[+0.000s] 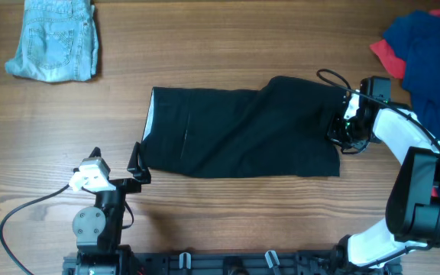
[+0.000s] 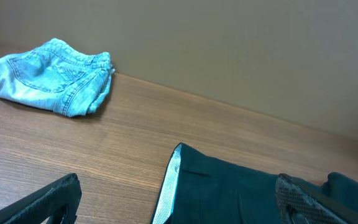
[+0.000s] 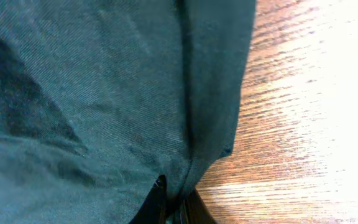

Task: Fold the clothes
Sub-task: 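Regrasp the right end of the black garment with the right gripper, then fold the right end of the black garment left over itself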

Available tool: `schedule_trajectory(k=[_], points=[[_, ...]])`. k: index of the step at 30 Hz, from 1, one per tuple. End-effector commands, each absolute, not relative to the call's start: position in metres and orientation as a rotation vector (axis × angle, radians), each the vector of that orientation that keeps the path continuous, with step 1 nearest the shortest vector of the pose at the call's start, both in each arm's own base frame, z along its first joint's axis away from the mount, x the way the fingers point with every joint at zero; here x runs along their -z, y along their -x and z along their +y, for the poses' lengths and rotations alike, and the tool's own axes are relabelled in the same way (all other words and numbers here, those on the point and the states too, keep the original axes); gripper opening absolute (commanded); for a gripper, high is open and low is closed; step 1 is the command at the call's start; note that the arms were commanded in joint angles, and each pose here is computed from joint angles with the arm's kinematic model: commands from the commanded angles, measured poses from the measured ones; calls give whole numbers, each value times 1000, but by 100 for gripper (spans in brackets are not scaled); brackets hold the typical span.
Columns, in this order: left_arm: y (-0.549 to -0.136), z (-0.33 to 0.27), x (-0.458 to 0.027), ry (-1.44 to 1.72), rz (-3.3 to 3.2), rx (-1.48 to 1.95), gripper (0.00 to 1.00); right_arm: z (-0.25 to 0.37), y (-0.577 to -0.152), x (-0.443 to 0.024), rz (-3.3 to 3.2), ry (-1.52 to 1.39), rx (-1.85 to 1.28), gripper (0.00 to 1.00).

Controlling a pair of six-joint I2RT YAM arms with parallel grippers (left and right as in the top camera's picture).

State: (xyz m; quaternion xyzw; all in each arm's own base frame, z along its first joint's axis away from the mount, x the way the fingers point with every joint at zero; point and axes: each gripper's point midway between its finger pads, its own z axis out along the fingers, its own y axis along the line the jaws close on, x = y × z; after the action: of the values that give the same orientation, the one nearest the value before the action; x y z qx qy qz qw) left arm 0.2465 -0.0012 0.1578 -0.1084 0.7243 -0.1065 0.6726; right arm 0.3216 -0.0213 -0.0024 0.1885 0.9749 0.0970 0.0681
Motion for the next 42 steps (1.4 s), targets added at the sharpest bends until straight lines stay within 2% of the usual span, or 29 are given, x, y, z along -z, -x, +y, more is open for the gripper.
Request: schedule_trajectory(k=[1,5,10,12,13,15,17,21,26,33,38,42], points=[[-246,2,-157,240,1629,211,100,-32,-321,5,2927,-682,-210,4],[-246,2,-157,240,1629,211,100,-47,-338,-42,2827,-691,-109,4],[-246,2,-157,240,1629,211,100,-80,-333,-118,2687,-771,141,4],[-246,2,-157,240,1629,211,100,-72,-337,-142,2652,-692,117,4],[-246,2,-157,240,1629,211,100,-55,-341,-154,2650,-564,56,4],[-246,2,-157,240,1629,211,100,-37,-342,-163,2651,-476,26,4],[-246,2,-157,240,1629,211,100,-15,-342,-164,2658,-430,-7,4],[-246,2,-157,240,1629,211,100,80,-347,-171,2648,-206,-238,4],[-246,2,-157,240,1629,211,100,163,-336,-178,2613,-83,-395,4],[-246,2,-157,240,1629,211,100,267,-319,-134,2711,119,-690,4],[-246,2,-157,240,1629,211,100,315,-317,-105,2737,97,-828,4],[-246,2,-157,240,1629,211,100,331,-323,-100,2713,81,-888,8]])
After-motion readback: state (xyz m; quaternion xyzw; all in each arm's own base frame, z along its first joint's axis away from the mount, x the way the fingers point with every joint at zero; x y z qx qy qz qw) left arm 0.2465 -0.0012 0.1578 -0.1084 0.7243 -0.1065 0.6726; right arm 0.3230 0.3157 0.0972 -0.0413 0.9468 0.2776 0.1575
